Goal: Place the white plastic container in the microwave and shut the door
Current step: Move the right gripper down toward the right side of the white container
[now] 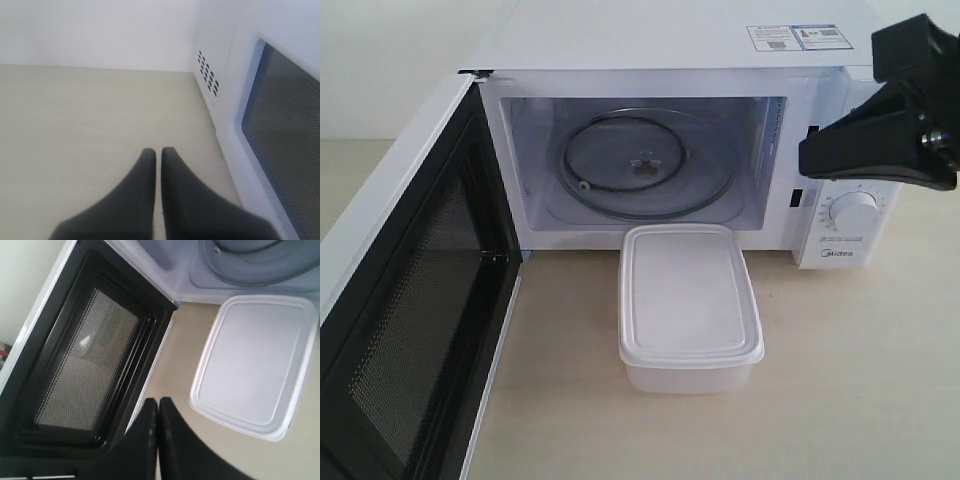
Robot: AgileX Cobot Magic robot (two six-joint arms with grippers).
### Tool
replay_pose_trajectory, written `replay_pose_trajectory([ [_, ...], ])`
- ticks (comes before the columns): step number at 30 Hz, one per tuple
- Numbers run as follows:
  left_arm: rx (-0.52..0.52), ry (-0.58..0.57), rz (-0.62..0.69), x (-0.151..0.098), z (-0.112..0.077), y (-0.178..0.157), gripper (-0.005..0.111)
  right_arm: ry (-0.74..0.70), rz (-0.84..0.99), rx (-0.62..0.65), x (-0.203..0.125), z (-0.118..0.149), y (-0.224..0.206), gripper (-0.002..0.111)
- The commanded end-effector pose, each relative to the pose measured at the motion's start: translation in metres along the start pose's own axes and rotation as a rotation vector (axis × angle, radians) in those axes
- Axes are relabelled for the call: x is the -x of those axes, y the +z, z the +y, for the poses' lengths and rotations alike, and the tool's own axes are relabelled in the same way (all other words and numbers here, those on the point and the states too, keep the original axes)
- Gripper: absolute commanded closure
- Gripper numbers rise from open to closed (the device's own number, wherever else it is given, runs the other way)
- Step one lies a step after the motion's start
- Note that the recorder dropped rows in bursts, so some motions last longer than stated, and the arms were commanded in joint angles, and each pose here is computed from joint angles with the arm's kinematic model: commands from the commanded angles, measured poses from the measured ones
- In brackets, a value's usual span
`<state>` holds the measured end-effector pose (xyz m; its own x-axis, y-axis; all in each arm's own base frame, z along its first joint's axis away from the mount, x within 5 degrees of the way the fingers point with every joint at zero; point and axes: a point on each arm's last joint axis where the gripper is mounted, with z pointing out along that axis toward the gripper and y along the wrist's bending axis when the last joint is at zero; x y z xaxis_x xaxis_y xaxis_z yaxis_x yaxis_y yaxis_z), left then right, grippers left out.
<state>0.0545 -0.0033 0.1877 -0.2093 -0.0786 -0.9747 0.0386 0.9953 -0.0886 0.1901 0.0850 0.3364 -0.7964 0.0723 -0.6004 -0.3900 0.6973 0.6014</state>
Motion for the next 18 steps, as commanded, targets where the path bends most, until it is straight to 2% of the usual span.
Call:
replay_pose_trajectory([
  [1,0.004,0.009,0.002,-0.001,0.0,0.0,0.102,0.091,-0.054,-0.03,0.016,-0.027,0.001,0.108],
  [5,0.004,0.009,0.002,-0.001,0.0,0.0,0.102,0.18,0.032,-0.014,0.017,-0.059,0.004,0.108],
  [9,0.004,0.009,0.002,-0.001,0.0,0.0,0.102,0.143,0.15,0.102,0.013,-0.079,0.012,0.108],
  [18,0.004,0.009,0.002,-0.001,0.0,0.0,0.102,0.224,0.182,0.19,0.001,-0.121,0.05,0.108],
])
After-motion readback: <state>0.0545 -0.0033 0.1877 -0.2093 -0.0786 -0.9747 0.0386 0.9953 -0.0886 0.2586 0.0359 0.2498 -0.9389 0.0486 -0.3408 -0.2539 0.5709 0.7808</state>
